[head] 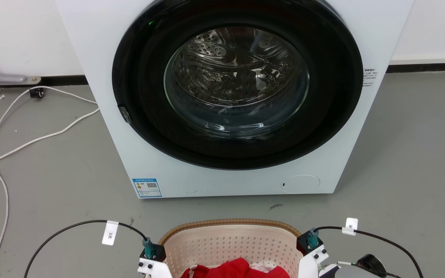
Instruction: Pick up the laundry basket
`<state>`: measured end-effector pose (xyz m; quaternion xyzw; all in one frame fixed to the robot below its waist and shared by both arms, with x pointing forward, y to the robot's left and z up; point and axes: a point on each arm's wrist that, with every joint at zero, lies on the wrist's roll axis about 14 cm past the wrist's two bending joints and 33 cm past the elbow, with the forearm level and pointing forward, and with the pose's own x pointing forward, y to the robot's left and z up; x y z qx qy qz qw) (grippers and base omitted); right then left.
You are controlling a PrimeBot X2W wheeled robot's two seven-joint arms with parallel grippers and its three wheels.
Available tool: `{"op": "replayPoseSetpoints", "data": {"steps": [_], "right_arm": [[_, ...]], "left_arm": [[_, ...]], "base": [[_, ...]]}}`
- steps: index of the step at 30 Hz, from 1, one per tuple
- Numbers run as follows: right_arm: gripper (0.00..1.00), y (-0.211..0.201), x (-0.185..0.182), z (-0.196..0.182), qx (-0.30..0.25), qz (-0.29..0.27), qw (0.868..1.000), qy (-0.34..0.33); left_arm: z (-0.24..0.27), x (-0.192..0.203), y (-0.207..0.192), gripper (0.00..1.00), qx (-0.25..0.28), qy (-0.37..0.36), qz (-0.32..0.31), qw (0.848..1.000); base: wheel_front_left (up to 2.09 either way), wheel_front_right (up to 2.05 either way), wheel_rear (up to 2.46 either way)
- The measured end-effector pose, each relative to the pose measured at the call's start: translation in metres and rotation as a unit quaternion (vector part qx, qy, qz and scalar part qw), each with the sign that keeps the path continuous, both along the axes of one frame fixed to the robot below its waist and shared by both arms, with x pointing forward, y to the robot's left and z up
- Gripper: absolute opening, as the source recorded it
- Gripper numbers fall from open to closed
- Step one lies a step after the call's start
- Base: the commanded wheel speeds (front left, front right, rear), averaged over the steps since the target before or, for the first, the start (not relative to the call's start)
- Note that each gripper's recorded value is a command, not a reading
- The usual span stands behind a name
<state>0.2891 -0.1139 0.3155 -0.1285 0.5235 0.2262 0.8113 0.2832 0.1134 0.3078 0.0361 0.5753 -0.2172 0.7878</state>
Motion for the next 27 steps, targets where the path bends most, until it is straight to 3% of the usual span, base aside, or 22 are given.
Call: {"op": "replayPoseSetpoints", "data": {"steps": [27], "right_arm": [[0.0,0.0001,0.001,0.0021,-0.001,0.001,1.0,-0.005]], "left_arm": [[0.0017,0.0007,-0.0001,0.0,0.0,-0.005,-0.001,1.0]], "base": [[0.0,0.0,0.0]]}}
